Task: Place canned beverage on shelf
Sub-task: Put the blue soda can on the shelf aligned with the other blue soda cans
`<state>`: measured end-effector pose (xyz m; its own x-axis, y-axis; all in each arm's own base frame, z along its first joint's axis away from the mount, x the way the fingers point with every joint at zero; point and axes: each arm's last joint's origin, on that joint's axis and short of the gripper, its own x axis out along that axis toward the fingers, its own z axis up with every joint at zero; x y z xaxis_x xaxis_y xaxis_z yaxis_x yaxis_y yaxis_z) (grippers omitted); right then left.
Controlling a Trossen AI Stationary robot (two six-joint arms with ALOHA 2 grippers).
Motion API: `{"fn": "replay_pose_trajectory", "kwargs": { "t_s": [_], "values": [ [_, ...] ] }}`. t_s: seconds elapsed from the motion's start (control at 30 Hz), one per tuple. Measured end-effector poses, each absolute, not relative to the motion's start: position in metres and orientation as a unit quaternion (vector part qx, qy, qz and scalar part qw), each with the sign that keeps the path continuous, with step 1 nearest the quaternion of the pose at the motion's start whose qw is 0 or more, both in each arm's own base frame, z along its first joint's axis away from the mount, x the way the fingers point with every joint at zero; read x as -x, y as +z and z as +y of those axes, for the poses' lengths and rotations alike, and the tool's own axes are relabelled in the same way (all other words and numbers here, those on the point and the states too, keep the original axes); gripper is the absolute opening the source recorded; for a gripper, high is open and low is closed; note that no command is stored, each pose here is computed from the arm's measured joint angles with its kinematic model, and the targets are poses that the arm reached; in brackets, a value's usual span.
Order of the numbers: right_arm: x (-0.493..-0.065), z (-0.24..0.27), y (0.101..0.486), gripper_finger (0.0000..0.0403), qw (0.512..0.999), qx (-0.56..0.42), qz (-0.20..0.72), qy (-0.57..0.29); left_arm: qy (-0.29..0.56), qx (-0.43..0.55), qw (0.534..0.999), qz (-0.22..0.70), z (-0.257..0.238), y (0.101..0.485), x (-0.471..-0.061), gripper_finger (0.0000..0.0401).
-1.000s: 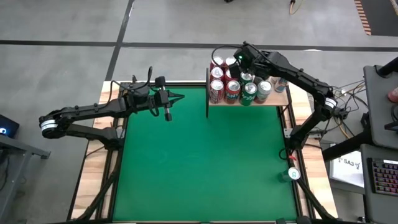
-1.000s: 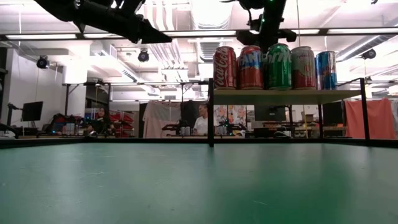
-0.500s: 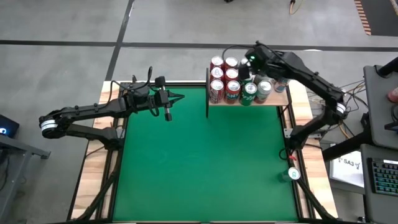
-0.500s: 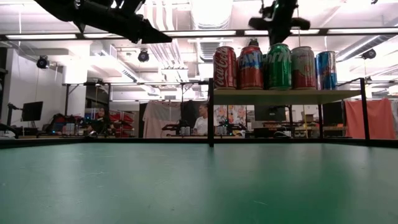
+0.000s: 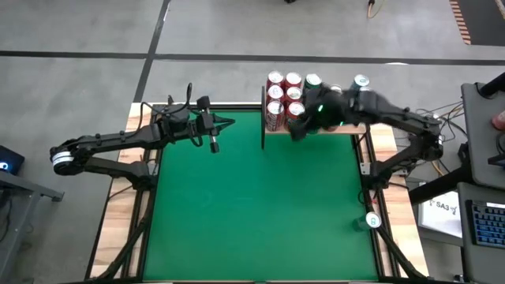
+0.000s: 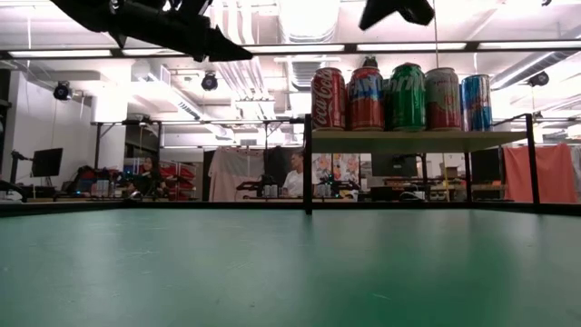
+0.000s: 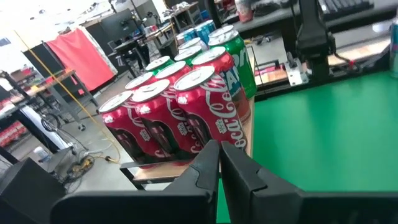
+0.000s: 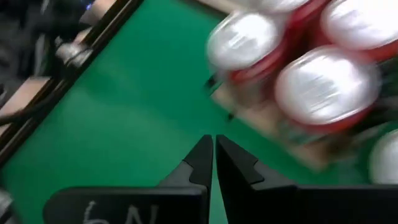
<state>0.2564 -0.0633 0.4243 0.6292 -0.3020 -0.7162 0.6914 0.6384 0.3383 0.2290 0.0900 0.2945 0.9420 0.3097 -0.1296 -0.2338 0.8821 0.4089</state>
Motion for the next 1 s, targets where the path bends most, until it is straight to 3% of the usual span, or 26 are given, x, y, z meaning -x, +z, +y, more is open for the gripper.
{"fn": "replay_pose_trajectory", "kwargs": {
  "t_s": [0.17,0.3,0.57,0.77,1.0],
  "values": [
    [-0.277,-0.017,0.412,0.0012,0.832,-0.352,0.354,-0.241,0.139,-0.148,0.977,0.065,0.084,0.304,-0.226,0.0000],
    [-0.280,0.022,0.401,0.0012,0.790,-0.403,0.404,-0.224,0.101,-0.143,0.984,0.036,0.072,0.314,-0.220,0.0000],
    [-0.242,0.073,0.378,0.0012,0.624,-0.456,0.507,-0.382,0.052,-0.136,0.989,0.019,0.050,0.323,-0.210,0.0000],
    [-0.224,0.103,0.369,0.0012,0.562,-0.508,0.515,-0.401,0.044,-0.135,0.990,0.026,0.045,0.324,-0.204,0.0000],
    [-0.199,0.140,0.345,0.0012,0.426,-0.505,0.632,-0.405,0.043,-0.134,0.990,0.031,0.045,0.324,-0.203,0.0000]
  ]
}}
